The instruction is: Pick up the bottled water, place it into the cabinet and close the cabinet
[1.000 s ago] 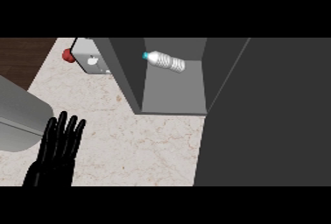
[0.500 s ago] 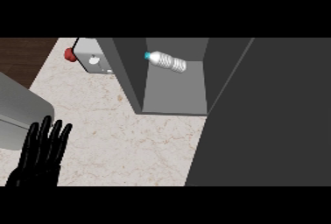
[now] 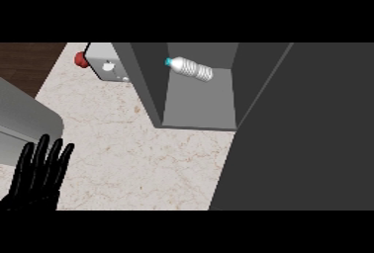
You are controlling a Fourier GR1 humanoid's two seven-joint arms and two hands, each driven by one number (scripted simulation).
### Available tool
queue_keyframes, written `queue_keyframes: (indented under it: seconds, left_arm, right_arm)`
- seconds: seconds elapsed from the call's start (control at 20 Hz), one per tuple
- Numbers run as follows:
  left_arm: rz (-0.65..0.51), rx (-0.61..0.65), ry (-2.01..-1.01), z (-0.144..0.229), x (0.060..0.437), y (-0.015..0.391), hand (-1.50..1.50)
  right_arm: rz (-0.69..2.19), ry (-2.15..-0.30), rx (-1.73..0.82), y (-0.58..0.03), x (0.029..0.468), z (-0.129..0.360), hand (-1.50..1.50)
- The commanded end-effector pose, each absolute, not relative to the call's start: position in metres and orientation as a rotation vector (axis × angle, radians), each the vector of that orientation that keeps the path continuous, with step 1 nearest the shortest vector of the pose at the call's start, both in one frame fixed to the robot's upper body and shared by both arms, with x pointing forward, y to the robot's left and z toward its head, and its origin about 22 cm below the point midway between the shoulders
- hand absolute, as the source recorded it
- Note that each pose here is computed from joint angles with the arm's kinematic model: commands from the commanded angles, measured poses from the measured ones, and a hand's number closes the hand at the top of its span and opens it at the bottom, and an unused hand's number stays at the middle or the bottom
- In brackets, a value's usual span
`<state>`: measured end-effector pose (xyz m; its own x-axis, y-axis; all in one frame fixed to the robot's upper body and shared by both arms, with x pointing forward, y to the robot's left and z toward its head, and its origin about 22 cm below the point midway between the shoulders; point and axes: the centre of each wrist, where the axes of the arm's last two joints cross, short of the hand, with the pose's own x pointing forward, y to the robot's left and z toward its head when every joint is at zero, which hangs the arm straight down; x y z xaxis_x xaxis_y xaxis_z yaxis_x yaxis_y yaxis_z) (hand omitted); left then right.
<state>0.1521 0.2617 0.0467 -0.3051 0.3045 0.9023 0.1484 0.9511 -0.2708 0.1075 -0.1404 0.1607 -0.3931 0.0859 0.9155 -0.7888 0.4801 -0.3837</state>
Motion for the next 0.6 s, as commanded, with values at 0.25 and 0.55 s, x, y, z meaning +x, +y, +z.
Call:
queue_keyframes:
  seconds: [0.25,0.55]
  left_arm:
    - [0.158,-0.352,-1.893,0.049,0.149,0.271,-1.50]
    - [0.127,-0.355,-1.903,0.052,0.149,0.276,-1.50]
  right_arm:
    - [0.949,-1.781,0.616,-0.107,0.116,0.169,1.50]
    - [0.933,-1.767,0.623,-0.109,0.124,0.165,1.50]
